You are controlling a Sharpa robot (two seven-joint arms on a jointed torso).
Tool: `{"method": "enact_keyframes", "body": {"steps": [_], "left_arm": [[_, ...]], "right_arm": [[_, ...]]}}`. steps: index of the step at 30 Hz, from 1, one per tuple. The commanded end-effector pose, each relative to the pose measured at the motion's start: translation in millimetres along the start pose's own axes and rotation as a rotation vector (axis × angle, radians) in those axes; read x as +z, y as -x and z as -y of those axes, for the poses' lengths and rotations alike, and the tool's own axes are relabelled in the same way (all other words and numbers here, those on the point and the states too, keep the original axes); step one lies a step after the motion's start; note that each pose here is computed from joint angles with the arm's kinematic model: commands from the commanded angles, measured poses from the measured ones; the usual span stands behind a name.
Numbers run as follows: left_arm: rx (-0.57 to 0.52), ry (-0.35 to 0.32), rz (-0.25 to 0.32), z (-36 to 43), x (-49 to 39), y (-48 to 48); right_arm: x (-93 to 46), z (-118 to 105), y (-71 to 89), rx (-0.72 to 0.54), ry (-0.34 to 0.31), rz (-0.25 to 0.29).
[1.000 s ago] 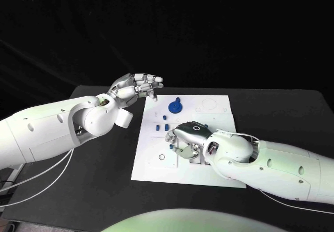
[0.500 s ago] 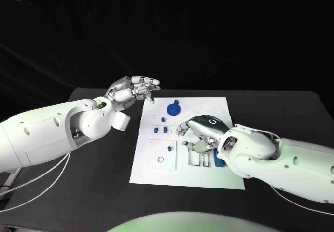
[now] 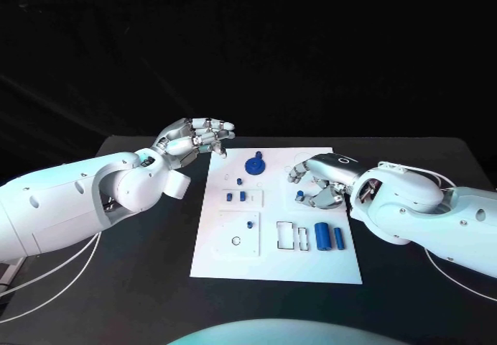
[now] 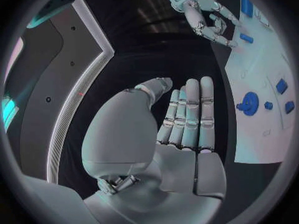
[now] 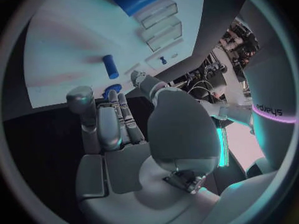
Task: Assemble the parts on the task board
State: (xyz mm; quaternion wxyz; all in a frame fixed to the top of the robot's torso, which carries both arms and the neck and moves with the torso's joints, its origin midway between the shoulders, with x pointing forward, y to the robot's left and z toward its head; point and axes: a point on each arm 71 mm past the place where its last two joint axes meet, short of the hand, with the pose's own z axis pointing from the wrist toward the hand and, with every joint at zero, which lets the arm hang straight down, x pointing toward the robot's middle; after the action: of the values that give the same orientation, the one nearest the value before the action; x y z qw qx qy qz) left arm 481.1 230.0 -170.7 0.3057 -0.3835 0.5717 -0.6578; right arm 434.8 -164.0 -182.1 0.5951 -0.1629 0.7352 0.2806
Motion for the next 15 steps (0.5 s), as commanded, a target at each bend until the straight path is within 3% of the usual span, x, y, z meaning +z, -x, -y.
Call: {"method": "enact_keyframes", "body": {"steps": [1,15], "left_arm": [[-0.006,-0.007,-0.023,0.6,0.6,-2.9],[-0.006,-0.007,-0.024,0.6,0.5,-2.8]], "right_arm": [[1.0,4.8,-4.4,-0.038,-0.024,-0.064],[7.3,11.4,-12.0,-0.074,-0.043,-0.078]]}}
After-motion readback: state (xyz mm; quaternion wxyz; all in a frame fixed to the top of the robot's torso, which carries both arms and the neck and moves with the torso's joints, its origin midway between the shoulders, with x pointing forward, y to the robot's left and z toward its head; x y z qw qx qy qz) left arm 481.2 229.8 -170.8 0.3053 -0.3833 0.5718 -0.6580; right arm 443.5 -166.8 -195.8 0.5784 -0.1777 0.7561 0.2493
